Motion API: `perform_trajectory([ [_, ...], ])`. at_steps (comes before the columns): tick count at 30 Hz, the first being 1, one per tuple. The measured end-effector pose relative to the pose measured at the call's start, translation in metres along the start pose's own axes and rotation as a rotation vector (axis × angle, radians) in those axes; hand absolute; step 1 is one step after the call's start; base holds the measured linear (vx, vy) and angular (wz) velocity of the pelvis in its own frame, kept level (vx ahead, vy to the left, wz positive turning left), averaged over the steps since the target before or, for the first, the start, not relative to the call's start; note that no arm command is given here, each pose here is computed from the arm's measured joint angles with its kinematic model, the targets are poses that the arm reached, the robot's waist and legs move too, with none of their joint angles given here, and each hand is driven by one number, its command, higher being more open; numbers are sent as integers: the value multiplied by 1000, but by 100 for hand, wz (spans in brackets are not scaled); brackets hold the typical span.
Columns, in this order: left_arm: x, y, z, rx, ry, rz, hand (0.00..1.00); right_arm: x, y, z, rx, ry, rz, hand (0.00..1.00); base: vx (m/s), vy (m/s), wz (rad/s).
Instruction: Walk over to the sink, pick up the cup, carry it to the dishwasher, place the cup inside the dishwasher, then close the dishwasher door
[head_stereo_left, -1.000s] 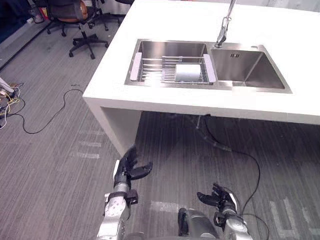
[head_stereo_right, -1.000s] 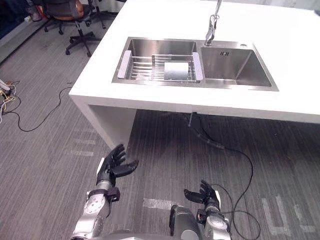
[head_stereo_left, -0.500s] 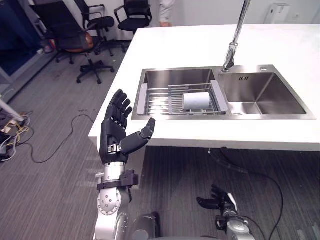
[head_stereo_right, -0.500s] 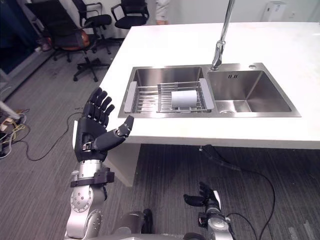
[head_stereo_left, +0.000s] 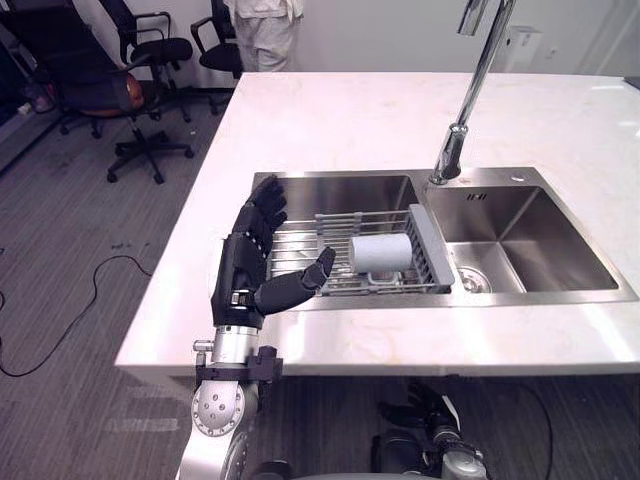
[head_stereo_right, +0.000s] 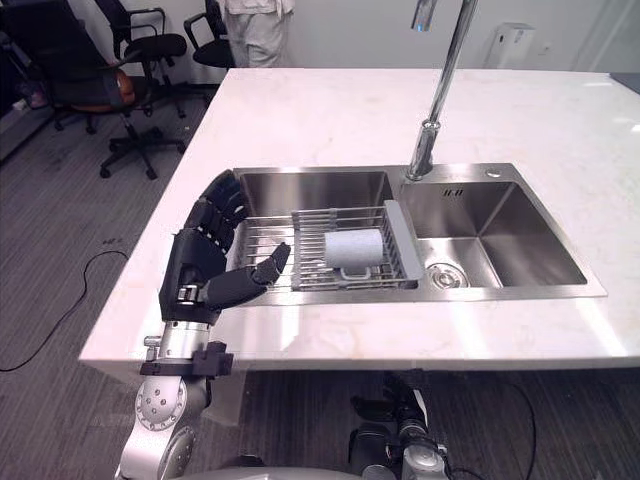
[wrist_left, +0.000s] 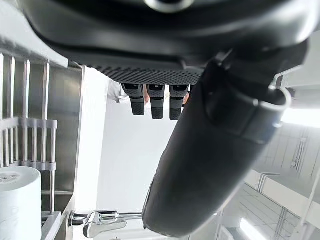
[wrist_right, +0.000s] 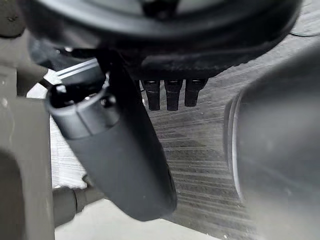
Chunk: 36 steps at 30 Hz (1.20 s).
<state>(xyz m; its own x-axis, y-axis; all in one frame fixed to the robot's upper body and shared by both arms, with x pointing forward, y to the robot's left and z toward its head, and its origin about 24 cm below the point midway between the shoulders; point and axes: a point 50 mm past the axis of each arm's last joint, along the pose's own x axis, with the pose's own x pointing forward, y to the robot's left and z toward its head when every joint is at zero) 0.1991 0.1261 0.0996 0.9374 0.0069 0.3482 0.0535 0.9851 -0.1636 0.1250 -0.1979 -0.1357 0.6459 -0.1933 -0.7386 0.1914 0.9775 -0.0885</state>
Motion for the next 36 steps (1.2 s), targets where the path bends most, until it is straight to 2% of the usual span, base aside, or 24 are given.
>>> perform_trajectory([
  [6,3,-3,1,-24,-12,4,90,-11,-15,-20,11,49,-49,90,168,-154,29],
  [16,9,-4,-2,52,-4,-47,90,-14,-10,-31,46,91,-18,90,81,59,-3],
  [19,11,-13,-8,118,22,-141,90,-16,-10,-35,60,102,-18,90,18,50,-11],
  [21,12,-28,-7,165,5,-256,90,-17,-8,-37,72,112,-6,90,-27,-4,-7],
  [26,15,-47,-19,245,27,-402,90,-16,-9,-42,108,135,-12,90,-31,-36,-10],
  [36,16,-42,-57,408,167,-484,90,-13,-12,-44,120,168,-13,90,-22,-13,-10],
])
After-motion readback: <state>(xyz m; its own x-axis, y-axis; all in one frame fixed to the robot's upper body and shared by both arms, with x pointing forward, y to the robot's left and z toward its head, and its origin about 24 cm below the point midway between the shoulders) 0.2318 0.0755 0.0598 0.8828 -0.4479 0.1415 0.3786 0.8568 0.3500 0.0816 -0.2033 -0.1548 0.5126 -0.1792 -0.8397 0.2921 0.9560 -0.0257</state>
